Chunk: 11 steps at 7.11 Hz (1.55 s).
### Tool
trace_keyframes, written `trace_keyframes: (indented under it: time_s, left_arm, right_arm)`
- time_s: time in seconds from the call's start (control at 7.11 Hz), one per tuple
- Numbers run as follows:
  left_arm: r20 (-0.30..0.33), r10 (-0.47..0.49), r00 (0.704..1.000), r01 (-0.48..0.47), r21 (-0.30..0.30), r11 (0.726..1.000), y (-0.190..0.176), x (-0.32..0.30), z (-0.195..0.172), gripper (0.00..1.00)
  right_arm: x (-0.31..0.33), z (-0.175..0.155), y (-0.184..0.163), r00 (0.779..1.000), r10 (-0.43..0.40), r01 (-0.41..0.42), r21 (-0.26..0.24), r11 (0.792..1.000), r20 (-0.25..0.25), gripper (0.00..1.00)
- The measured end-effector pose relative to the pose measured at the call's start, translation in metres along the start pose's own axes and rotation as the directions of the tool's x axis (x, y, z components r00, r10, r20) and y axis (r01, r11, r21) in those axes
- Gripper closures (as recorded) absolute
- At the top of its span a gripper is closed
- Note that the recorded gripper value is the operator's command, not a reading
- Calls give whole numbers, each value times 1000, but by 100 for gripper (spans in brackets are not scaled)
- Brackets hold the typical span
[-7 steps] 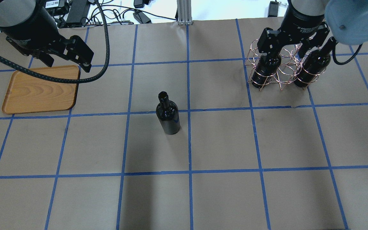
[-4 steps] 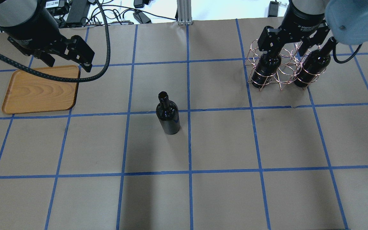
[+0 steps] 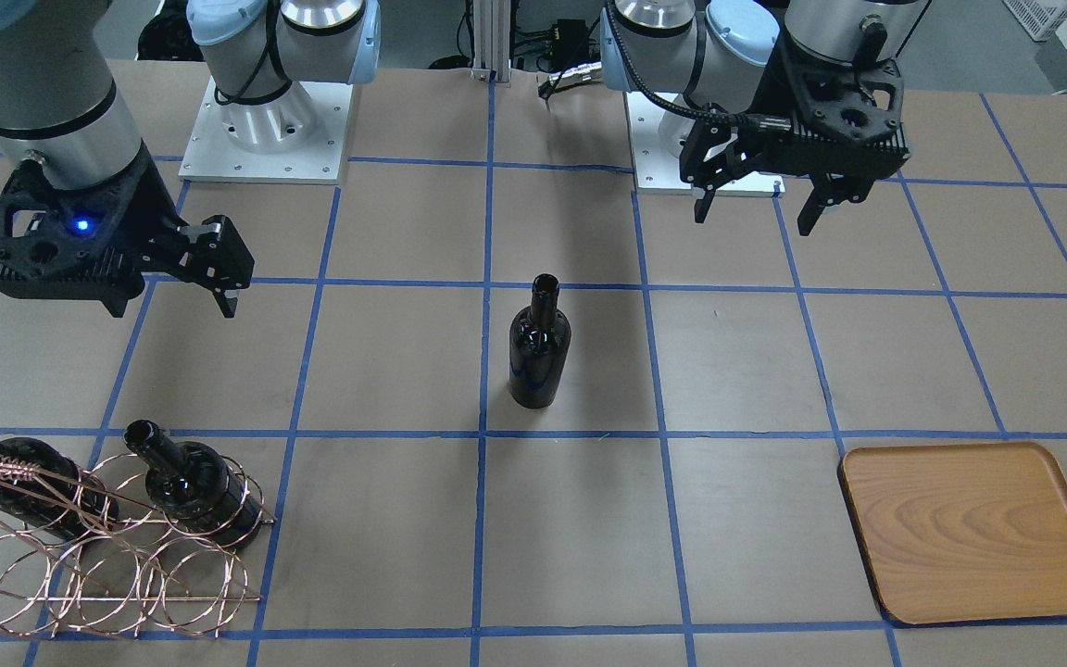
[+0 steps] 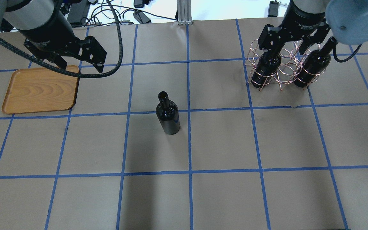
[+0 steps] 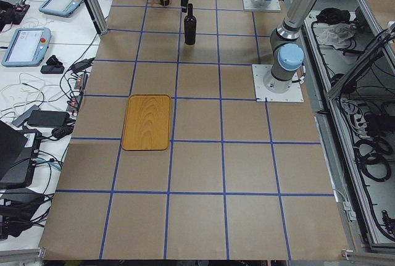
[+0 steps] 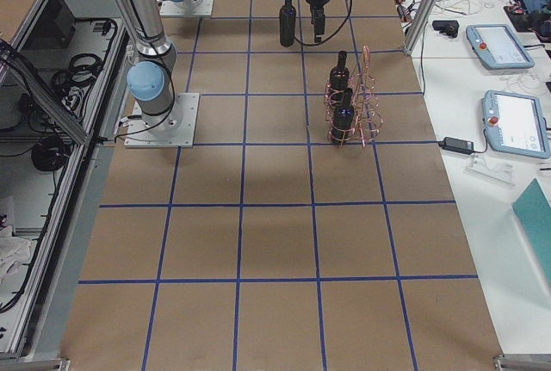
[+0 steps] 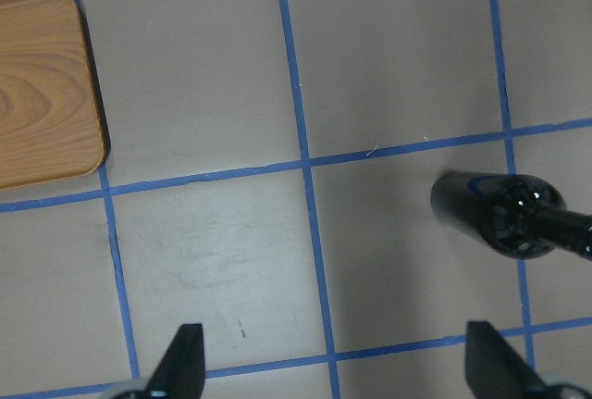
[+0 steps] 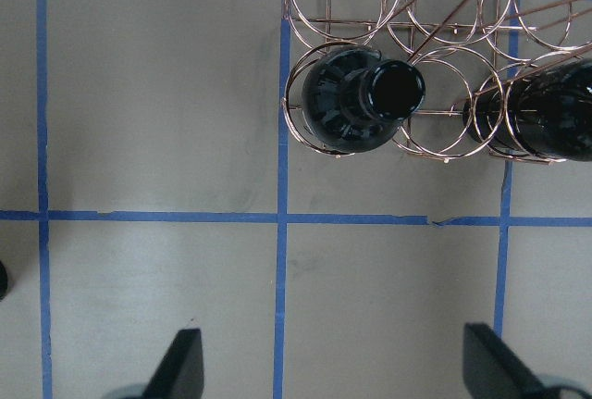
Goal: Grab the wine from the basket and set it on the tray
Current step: 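Move the left gripper over the standing dark bottle, then lower the left gripper and grasp the bottle neck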
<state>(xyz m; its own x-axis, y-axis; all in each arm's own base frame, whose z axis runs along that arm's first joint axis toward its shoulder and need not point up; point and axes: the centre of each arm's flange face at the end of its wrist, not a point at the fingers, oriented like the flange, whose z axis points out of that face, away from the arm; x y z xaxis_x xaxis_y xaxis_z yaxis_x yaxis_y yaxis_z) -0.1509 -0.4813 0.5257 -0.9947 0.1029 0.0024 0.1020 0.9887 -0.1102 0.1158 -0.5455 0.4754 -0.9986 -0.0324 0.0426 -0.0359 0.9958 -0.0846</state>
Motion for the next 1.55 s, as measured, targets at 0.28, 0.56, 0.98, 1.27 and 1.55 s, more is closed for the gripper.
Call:
trace_keyframes:
  time_s: [0.28, 0.56, 0.98, 1.27, 1.55]
  left_arm:
    - [-29, -42, 999, 42, 9, 999, -7, 52, 22, 0]
    - [-58, -64, 996, 64, -12, 998, -13, 104, 53, 0]
    - [-60, -42, 997, 38, -66, 997, -16, 145, 111, 0]
    - [-45, -33, 998, 27, -113, 993, -7, 150, 141, 0]
    - [-41, -30, 999, 24, -132, 991, -3, 151, 150, 9]
  right_arm:
    - [0, 0, 0, 1000, 0, 0, 1, 1000, 0, 0]
    - [0, 0, 0, 1000, 0, 0, 0, 1000, -1, 0]
    - [0, 0, 0, 1000, 0, 0, -1, 1000, -1, 0]
    - [0, 1, 0, 1000, 0, 0, -2, 1000, -2, 0]
    - [0, 1, 0, 1000, 1, -1, -2, 1000, -1, 0]
